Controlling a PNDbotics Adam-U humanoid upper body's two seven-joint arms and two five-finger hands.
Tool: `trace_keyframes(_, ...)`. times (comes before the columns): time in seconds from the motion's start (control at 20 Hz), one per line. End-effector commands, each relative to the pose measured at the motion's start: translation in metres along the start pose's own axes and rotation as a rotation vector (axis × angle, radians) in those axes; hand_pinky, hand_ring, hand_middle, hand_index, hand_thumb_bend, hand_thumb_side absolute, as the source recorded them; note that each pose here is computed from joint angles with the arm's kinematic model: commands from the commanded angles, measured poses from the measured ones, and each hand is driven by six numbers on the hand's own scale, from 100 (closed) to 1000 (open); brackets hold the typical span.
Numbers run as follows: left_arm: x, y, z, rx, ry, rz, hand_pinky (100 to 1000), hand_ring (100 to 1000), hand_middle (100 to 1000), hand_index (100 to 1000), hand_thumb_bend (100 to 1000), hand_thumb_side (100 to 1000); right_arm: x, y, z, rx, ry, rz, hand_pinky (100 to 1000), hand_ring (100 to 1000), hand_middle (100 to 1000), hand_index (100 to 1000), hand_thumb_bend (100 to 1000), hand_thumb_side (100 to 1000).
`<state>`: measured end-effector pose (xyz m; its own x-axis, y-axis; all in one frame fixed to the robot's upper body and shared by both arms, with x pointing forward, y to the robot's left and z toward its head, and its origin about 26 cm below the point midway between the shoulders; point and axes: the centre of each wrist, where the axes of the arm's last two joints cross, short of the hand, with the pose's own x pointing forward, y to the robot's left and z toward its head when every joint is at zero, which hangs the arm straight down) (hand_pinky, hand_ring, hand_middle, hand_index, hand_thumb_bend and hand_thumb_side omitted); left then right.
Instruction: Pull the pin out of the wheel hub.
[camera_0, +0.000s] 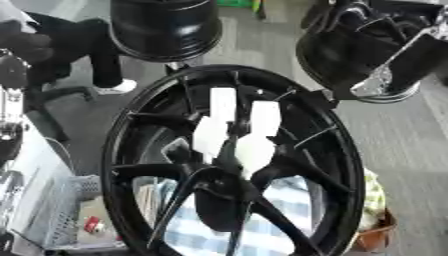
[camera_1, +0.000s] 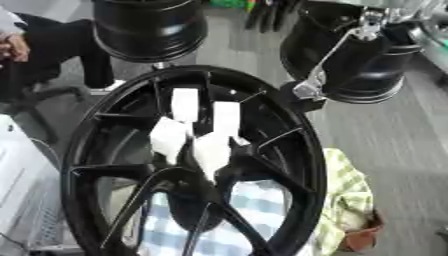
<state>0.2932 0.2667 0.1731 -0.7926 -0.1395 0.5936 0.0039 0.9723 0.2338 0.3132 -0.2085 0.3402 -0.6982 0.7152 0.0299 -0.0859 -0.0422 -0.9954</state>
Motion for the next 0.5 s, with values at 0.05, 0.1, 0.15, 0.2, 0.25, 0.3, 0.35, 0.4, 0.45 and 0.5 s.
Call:
trace_keyframes(0.05,0.005,0.003,-0.004,-0.013,-0.023,-0.019,783,772,653,819,164,559,-0.003,-0.004,-0.004,0.015,0.050,-0.012,814,725,680,808,575,121)
trace_keyframes(0.1,0.005,0.003,-0.004,-0.014,-0.023,-0.018,783,772,653,819,164,559,-0.004,-0.003,-0.007,0.028,0.061,-0.019,814,725,680,808,575,122)
trace_keyframes(0.15,0.005,0.003,-0.004,-0.015,-0.022,-0.018,784,772,653,819,164,559,-0.004,-0.001,-0.010,0.041,0.069,-0.024,814,726,682,809,576,125)
trace_keyframes(0.2,0.005,0.003,-0.004,-0.016,-0.022,-0.017,784,772,653,819,163,559,-0.004,0.000,-0.013,0.056,0.076,-0.030,814,726,682,809,576,125)
trace_keyframes(0.25,0.005,0.003,-0.004,-0.017,-0.022,-0.017,784,772,654,819,163,559,-0.004,0.001,-0.017,0.070,0.083,-0.038,813,727,683,810,577,126)
trace_keyframes(0.3,0.005,0.003,-0.004,-0.017,-0.021,-0.016,784,772,654,819,163,560,-0.004,0.002,-0.020,0.084,0.091,-0.045,813,728,685,811,577,128)
trace_keyframes(0.35,0.005,0.003,-0.004,-0.018,-0.020,-0.016,784,772,654,819,163,560,-0.005,0.004,-0.023,0.098,0.099,-0.053,812,729,685,811,576,128)
trace_keyframes(0.4,0.005,0.003,-0.004,-0.019,-0.020,-0.015,784,772,654,819,163,559,-0.005,0.006,-0.027,0.114,0.106,-0.063,812,729,686,811,576,129)
trace_keyframes(0.45,0.005,0.003,-0.004,-0.019,-0.020,-0.015,784,773,654,819,163,559,-0.006,0.007,-0.031,0.129,0.111,-0.072,810,728,685,810,574,129)
trace_keyframes(0.5,0.005,0.003,-0.004,-0.020,-0.020,-0.014,784,773,654,819,163,559,-0.006,0.009,-0.034,0.141,0.115,-0.082,810,728,686,810,574,130)
